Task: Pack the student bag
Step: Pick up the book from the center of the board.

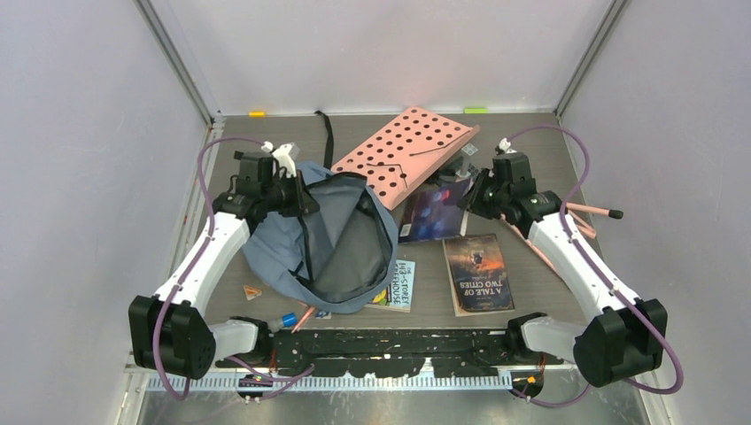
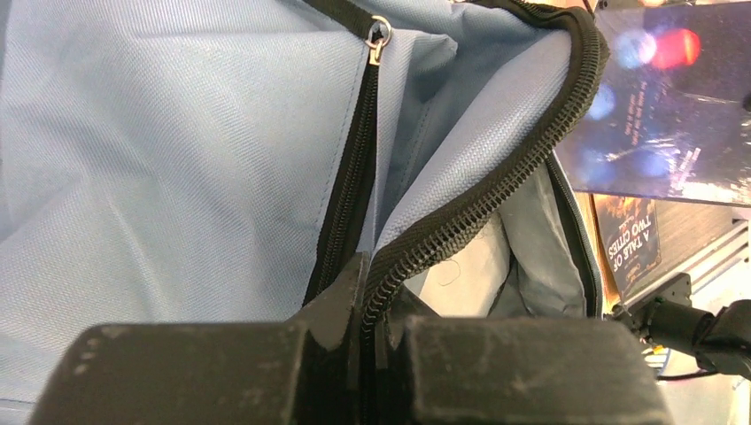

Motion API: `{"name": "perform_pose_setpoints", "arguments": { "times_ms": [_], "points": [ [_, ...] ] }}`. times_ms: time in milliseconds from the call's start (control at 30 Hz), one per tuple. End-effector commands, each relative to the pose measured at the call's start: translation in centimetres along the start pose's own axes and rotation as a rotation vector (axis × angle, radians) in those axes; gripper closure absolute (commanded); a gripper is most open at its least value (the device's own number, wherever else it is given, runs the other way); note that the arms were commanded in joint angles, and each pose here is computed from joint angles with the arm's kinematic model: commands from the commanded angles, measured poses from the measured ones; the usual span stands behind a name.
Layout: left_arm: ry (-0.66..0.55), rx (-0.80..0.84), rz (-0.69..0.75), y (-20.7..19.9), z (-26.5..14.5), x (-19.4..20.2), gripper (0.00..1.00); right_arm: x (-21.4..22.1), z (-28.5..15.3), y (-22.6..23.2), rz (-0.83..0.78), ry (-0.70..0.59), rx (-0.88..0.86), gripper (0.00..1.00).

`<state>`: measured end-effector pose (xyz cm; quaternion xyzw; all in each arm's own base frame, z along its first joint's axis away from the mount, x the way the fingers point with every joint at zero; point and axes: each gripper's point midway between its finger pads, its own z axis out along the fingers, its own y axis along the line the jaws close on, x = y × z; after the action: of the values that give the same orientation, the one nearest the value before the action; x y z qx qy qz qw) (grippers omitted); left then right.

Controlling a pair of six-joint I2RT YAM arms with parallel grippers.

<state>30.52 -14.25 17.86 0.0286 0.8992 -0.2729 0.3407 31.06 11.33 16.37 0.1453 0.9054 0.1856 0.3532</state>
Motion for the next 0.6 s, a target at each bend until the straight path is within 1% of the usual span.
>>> {"name": "perform_pose_setpoints", "arguments": {
  "times_ms": [0, 33, 67, 133, 267, 400, 500, 567],
  "points": [
    [-0.249, 0.017, 0.142, -2.0, -2.3, -7.1, 0.97, -1.7, -3.7, -1.4, -0.142, 0.008, 0.122, 0.99],
    [-0.26, 0.014, 0.151, -2.1, -2.6, -7.4, 0.97, -2.5, -4.2, -0.8, -0.161, 0.006, 0.118, 0.99],
    [-0.269, 0.01, 0.156, -2.2, -2.8, -7.7, 0.97, -2.0, -4.6, -1.0, -0.171, 0.04, 0.132, 0.99],
    [-0.281, -0.006, 0.161, -2.1, -3.1, -8.2, 0.97, -3.3, -5.9, 0.2, -0.207, 0.039, 0.126, 0.99],
    [-0.3, -0.008, 0.157, -2.3, -3.5, -8.7, 0.96, -4.1, -7.4, 1.7, -0.292, 0.061, 0.147, 0.99],
    [-0.307, -0.004, 0.149, -2.3, -3.6, -8.4, 0.95, -4.2, -7.8, 3.5, -0.366, 0.106, 0.147, 0.99],
    [-0.302, -0.006, 0.144, -2.2, -3.5, -8.1, 0.95, -2.8, -7.1, 4.8, -0.46, 0.164, 0.173, 0.99],
    [-0.297, -0.004, 0.141, -2.2, -3.5, -8.0, 0.96, -2.3, -6.6, 5.5, -0.502, 0.179, 0.189, 0.99]
  ]
}}
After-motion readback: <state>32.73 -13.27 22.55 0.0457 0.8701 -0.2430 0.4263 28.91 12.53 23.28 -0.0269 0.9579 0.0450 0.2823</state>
